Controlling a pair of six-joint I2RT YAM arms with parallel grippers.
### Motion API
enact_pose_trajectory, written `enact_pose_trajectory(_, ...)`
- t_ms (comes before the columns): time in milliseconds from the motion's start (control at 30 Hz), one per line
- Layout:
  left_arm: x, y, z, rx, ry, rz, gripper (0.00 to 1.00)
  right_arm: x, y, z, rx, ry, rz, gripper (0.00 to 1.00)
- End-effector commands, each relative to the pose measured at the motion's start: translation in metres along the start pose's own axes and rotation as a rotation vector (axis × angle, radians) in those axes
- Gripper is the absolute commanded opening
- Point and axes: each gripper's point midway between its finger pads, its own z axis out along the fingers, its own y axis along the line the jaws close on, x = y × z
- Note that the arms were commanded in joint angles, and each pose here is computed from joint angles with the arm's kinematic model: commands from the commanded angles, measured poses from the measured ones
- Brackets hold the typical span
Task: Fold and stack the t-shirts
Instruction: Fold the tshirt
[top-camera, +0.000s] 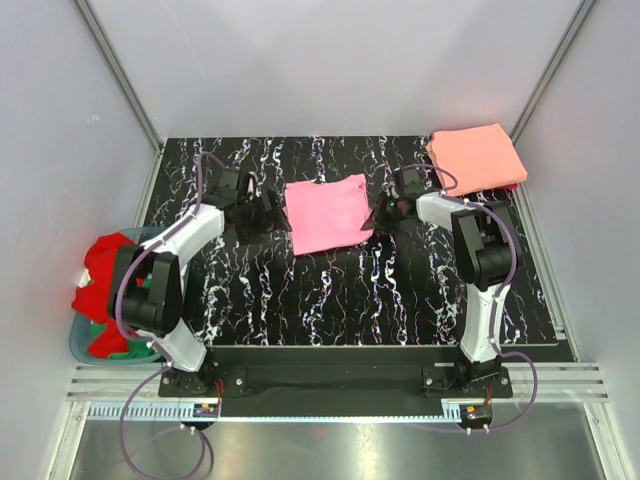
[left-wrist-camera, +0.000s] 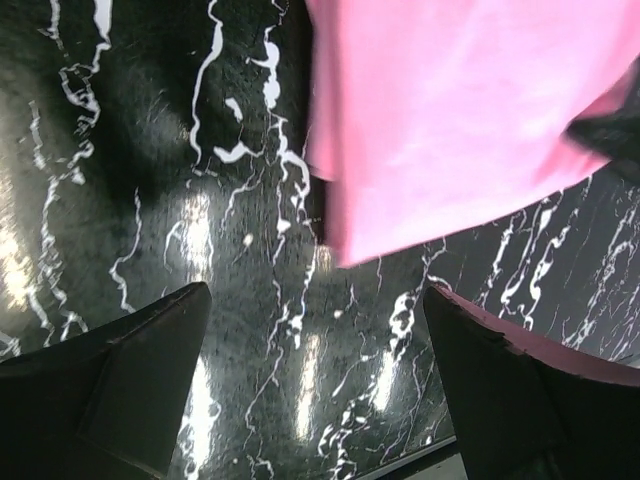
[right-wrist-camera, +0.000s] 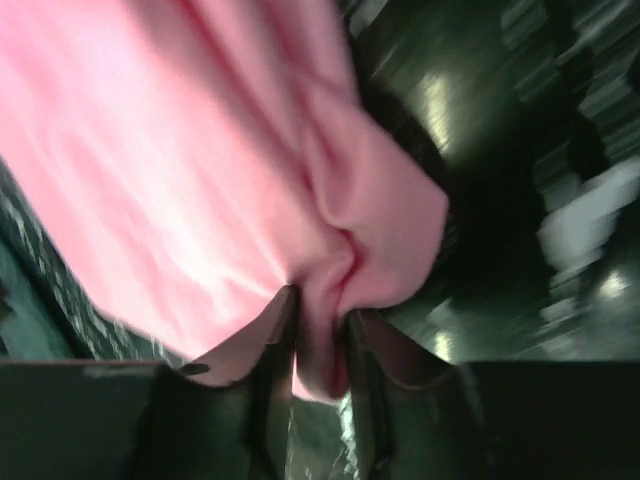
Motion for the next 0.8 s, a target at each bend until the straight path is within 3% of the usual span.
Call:
enact_pose_trajectory(0, 0.001, 0.0, -0.026, -0.012, -0.051, 0.058, 0.94, 0.049, 0.018, -0.008, -0.015, 0.068, -0.033, 0.34)
enact_pose_trajectory(33, 0.005, 0.0, -0.035, -0.011, -0.054, 0.071, 0.94, 0.05, 0.027, -0.019, -0.035, 0.061, -0.036, 0.55)
enact_pose_trajectory(100, 0.008, 0.004, -0.044, -0.031, -0.064, 0.095, 0.94, 0.057, 0.028, -0.03, -0.038, 0.071, -0.04, 0.78)
enact_pose_trajectory(133, 0.012, 0.006, -0.053, -0.037, -0.065, 0.105, 0.94, 0.053, 0.036, -0.043, -0.052, 0.049, -0.065, 0.94)
enact_pose_trajectory(167, 0.014, 0.009, -0.058, -0.05, -0.071, 0.115, 0.94, 0.05, 0.039, -0.052, -0.045, 0.046, -0.079, 0.99)
enact_pose_trajectory(367, 0.032, 0.025, -0.084, -0.093, -0.093, 0.171, 0.95, -0.013, 0.038, -0.079, -0.02, -0.074, -0.091, 1.0)
enact_pose_trajectory(500, 0.039, 0.029, -0.093, -0.098, -0.109, 0.201, 0.95, -0.038, 0.025, -0.051, -0.02, -0.038, -0.078, 1.0)
enact_pose_trajectory(700, 0.007, 0.025, -0.077, -0.109, -0.197, 0.162, 0.95, -0.064, 0.041, -0.037, -0.078, -0.066, -0.107, 0.93)
enact_pose_trajectory(767, -0.01, 0.018, -0.068, -0.091, -0.219, 0.128, 0.89, -0.074, 0.05, -0.036, -0.107, -0.092, -0.126, 0.88)
